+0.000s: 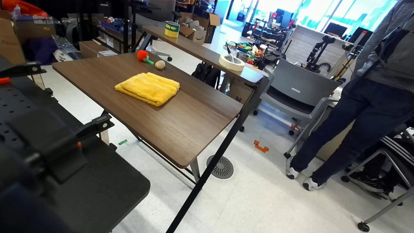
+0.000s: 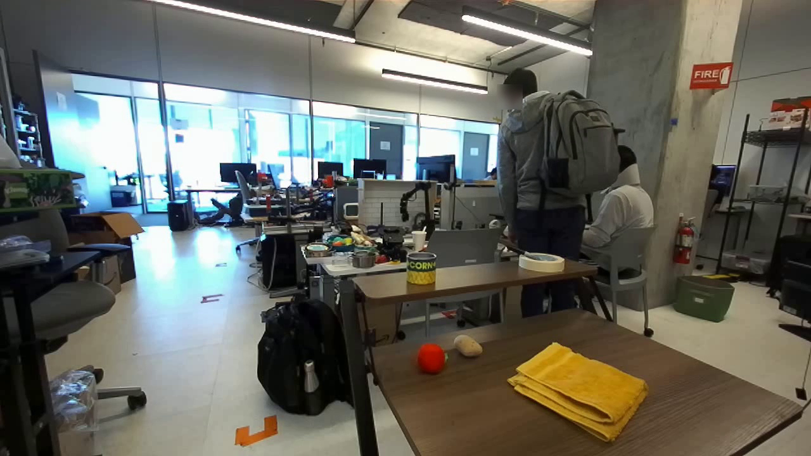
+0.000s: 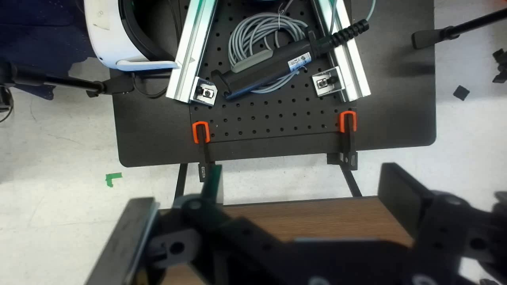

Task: Use the towel to clean the table and move the plush toys to the right

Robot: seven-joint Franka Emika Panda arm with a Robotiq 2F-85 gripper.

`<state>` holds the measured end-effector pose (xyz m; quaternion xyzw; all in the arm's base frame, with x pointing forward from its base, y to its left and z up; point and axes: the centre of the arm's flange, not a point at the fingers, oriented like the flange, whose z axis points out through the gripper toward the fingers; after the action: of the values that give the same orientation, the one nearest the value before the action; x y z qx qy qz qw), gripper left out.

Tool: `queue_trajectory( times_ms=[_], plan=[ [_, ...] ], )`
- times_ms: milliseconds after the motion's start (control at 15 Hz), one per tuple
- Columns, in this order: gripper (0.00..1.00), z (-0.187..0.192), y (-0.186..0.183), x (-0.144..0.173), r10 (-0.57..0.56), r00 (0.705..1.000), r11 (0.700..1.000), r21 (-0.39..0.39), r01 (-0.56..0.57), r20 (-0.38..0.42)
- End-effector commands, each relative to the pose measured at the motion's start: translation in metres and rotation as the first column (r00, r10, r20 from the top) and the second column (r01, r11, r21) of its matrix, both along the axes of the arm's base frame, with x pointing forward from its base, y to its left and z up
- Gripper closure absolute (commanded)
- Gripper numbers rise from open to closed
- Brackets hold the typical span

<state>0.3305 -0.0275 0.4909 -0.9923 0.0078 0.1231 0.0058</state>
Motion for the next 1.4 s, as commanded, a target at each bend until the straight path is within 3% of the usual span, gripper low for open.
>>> queue_trajectory(
  times_ms=[0,200,333,467,600,733,800,1000,1200,1333],
  plan=[
    [0.00,0.025,-0.015,0.028,-0.029,0.998,0.998,0.066,0.025,0.053],
    [0.00,0.035,-0.030,0.096,-0.189,0.969,0.978,0.117,0.171,0.159],
    [0.00,0.030,-0.039,0.135,-0.295,0.928,0.952,0.148,0.267,0.227],
    [0.00,0.004,-0.041,0.176,-0.394,0.878,0.919,0.130,0.372,0.271],
    [0.00,-0.027,-0.042,0.215,-0.479,0.835,0.876,0.090,0.473,0.269],
    [0.00,-0.060,-0.037,0.251,-0.533,0.831,0.845,0.059,0.531,0.156],
    [0.00,-0.049,-0.039,0.198,-0.481,0.848,0.876,0.084,0.475,0.223],
    [0.00,-0.084,-0.036,0.230,-0.514,0.840,0.857,0.052,0.513,0.174],
    [0.00,-0.080,-0.036,0.234,-0.517,0.838,0.855,0.051,0.517,0.174],
    [0.00,-0.091,-0.034,0.256,-0.532,0.822,0.844,0.051,0.533,0.203]
  ],
)
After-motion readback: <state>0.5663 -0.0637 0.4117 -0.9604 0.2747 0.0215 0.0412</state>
